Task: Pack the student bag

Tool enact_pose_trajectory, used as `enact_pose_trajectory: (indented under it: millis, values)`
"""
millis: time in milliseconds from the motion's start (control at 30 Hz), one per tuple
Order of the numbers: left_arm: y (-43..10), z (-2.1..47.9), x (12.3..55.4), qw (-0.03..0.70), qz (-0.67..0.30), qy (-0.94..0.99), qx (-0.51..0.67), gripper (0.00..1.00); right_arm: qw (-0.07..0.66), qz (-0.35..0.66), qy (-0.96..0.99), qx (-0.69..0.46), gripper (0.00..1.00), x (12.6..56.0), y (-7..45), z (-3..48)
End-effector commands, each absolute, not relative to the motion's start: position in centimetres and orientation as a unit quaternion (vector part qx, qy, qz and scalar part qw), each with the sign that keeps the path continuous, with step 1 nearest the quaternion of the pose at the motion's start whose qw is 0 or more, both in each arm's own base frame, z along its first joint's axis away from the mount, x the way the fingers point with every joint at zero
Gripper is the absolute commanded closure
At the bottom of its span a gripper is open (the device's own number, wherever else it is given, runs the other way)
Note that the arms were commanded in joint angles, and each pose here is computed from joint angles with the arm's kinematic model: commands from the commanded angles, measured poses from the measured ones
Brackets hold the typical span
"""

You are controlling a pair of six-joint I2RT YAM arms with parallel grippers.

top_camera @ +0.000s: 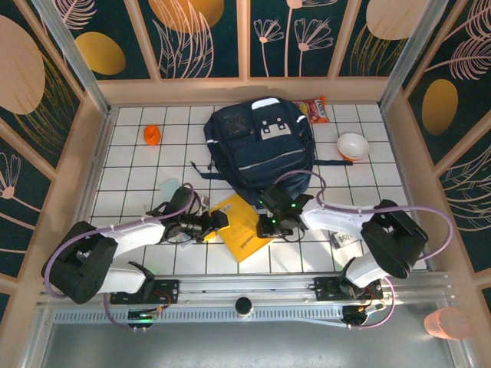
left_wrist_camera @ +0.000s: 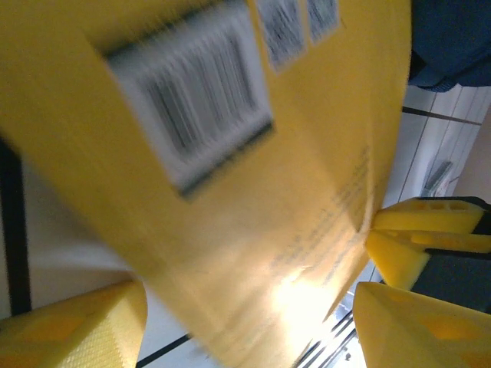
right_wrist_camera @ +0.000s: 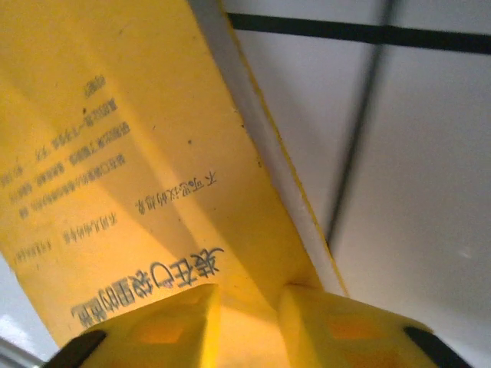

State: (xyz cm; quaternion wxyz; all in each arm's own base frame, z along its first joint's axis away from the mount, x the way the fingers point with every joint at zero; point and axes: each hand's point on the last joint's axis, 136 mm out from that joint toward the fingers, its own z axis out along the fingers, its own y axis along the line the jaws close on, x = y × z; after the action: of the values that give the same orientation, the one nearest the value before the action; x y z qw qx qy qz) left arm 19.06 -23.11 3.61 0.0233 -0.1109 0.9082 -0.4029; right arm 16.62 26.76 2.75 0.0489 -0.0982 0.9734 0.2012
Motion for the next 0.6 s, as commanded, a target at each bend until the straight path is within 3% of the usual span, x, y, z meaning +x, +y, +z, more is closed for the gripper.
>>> enact_pose_trajectory:
  millis: [0, 133, 433, 567]
  values:
    - [-24.3, 4.7, 19.4, 0.033, -0.440, 0.893, -0.091, 0.29, -0.007, 0.258, 0.953, -0.161, 0.77, 13.7, 30.7, 0.7]
    - [-24.6, 6.3, 19.7, 0.053, -0.461, 0.882, -0.083, 0.32, -0.043, 0.281, 0.939, -0.194, 0.80, 11.8, 33.2, 0.8]
    - [-25.7, 13.8, 20.8, 0.137, -0.555, 0.819, -0.046, 0.37, -0.030, 0.348, 0.923, -0.164, 0.81, 13.1, 34.5, 3.0]
    - [-24.0, 10.0, 21.0, 0.128, -0.476, 0.866, -0.079, 0.36, -0.007, 0.329, 0.930, -0.162, 0.77, 14.3, 33.8, 4.5]
